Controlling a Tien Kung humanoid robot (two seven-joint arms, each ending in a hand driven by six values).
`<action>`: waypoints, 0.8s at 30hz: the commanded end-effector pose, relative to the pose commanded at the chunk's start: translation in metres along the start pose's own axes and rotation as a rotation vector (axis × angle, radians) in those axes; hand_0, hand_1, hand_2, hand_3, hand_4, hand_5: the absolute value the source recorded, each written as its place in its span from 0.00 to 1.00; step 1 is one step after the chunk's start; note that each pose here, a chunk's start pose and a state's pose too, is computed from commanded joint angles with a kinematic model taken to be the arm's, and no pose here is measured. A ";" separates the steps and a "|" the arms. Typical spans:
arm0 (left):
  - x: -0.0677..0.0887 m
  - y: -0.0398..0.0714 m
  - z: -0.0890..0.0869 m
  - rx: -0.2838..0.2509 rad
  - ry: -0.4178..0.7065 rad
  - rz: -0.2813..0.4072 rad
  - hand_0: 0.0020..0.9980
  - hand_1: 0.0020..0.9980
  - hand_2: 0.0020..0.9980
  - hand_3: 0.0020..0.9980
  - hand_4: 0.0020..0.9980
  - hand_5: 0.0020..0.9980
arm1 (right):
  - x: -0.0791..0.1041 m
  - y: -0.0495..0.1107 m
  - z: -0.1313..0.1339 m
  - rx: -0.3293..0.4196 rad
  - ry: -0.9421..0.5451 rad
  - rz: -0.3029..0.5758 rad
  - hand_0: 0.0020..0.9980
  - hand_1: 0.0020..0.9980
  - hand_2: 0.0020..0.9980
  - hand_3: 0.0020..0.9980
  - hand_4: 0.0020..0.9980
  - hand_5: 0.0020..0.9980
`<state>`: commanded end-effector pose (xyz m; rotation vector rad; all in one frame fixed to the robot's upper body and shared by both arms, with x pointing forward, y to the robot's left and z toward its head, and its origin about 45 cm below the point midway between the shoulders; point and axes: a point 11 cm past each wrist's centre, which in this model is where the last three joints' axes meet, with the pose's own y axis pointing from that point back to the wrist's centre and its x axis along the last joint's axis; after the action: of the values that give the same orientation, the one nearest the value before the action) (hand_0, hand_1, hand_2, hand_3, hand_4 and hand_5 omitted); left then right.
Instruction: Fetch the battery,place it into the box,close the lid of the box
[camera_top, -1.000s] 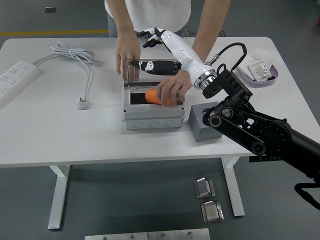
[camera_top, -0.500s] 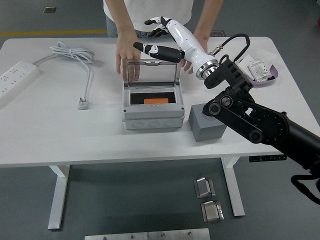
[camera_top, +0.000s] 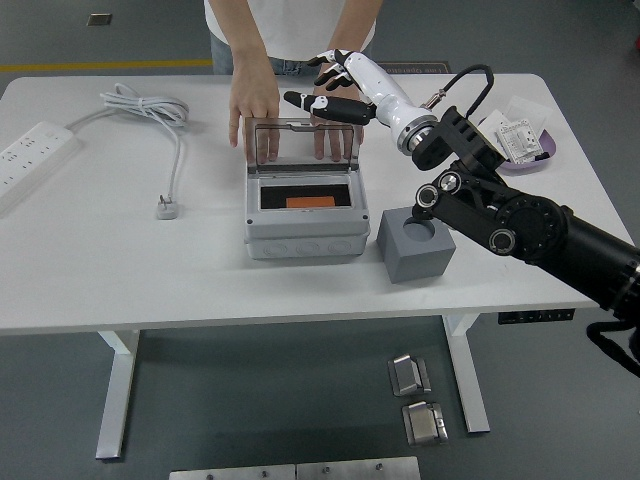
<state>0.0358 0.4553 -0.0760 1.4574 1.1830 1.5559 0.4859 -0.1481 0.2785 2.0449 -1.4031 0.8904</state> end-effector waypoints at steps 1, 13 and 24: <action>0.000 0.000 0.001 -0.002 0.000 0.000 0.68 0.70 0.59 0.60 0.35 0.00 | -0.001 -0.001 0.004 -0.018 0.002 -0.009 0.79 0.72 0.69 0.81 1.00 0.75; 0.002 0.002 0.009 -0.013 -0.006 0.002 0.68 0.70 0.59 0.60 0.35 0.00 | -0.015 0.001 0.045 -0.139 -0.008 -0.067 0.92 0.84 0.84 0.85 1.00 0.81; 0.002 0.002 0.010 -0.019 -0.006 0.000 0.68 0.70 0.59 0.60 0.35 0.00 | -0.018 0.003 0.039 -0.107 -0.002 -0.077 0.95 0.85 0.85 0.85 1.00 0.83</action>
<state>0.0461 0.4577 -0.0737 1.4490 1.1618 1.5578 0.4881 -0.1659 0.2391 2.0053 -1.3346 0.7647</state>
